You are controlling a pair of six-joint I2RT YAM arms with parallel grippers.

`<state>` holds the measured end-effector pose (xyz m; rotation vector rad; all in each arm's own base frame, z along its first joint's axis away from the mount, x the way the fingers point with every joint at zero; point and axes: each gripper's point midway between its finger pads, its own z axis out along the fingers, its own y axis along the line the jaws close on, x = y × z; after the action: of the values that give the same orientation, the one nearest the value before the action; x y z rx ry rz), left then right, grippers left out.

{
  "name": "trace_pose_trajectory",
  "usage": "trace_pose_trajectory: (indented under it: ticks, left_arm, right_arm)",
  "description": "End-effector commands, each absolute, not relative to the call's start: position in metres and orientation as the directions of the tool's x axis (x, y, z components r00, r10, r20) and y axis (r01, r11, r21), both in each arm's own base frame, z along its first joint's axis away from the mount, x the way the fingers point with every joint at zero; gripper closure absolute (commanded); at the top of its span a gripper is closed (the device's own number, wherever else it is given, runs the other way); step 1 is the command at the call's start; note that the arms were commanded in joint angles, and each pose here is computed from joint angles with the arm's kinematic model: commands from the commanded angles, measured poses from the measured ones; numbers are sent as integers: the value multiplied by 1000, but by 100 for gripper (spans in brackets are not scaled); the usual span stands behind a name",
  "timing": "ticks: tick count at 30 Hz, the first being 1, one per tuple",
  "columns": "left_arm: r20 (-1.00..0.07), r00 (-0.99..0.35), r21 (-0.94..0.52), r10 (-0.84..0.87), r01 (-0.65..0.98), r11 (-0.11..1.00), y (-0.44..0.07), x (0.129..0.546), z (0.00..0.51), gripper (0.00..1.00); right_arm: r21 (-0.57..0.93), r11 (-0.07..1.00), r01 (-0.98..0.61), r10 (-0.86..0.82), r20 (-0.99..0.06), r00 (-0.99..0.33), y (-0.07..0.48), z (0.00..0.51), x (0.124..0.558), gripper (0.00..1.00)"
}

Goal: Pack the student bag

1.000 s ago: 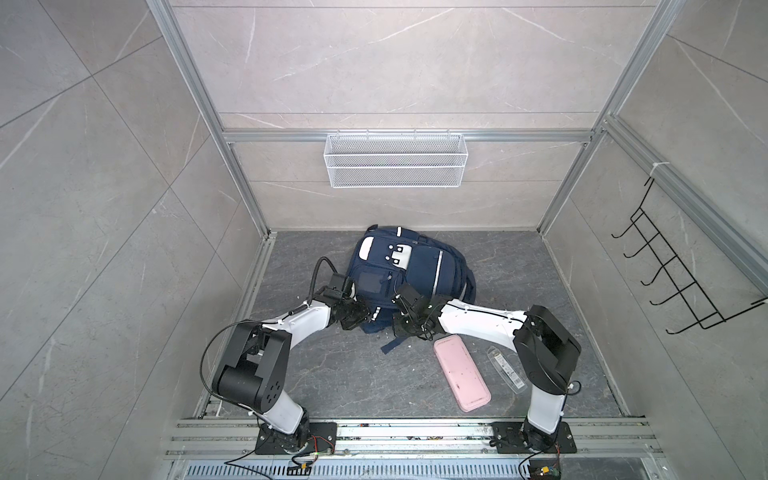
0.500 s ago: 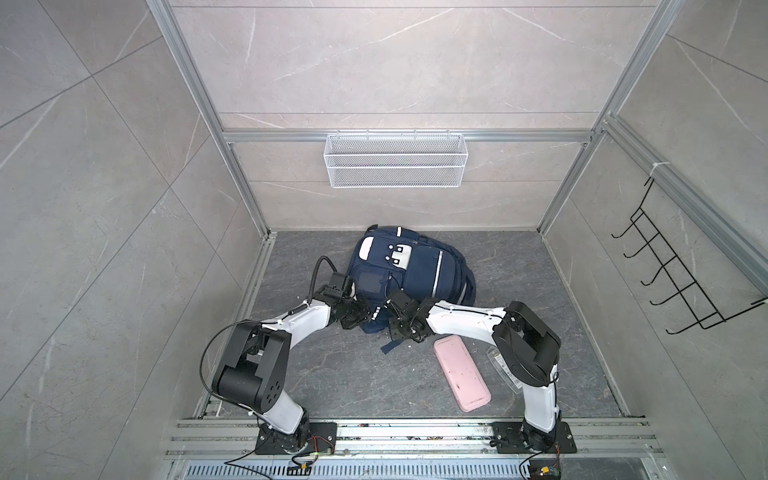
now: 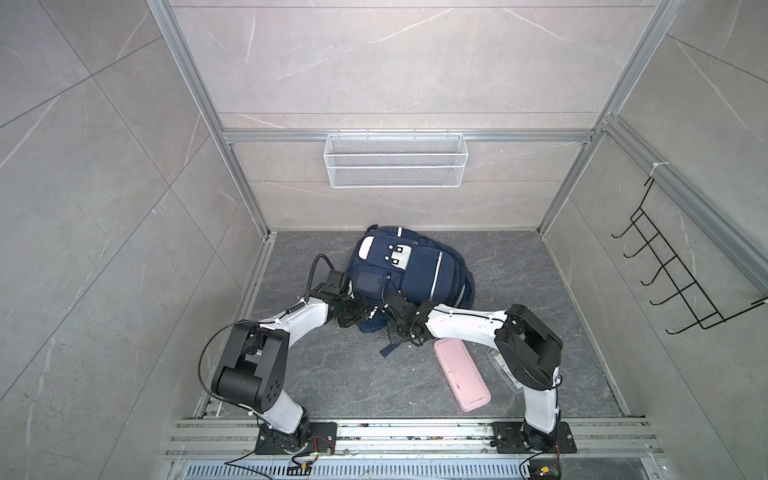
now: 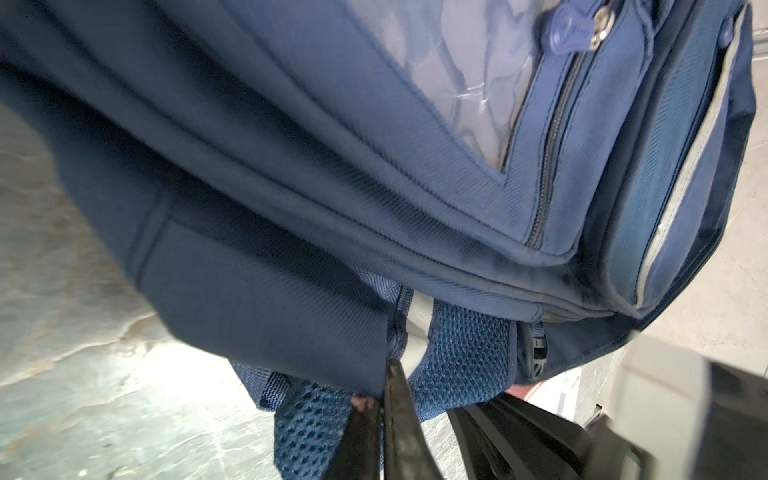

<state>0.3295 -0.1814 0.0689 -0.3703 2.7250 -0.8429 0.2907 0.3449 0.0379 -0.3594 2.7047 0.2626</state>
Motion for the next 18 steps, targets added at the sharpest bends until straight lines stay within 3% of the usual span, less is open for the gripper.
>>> trace_pose_trajectory:
  ticks: [1, 18]
  left_arm:
    - [-234, -915, -575, -327, -141, 806, -170, 346, 84, 96]
    - [-243, -876, -543, -417, -233, 806, -145, 352, 80, 100]
  right_arm:
    - [139, 941, -308, -223, -427, -876, 338, 63, 282, 100]
    - [168, 945, -279, -178, -452, -874, 302, 88, 257, 100]
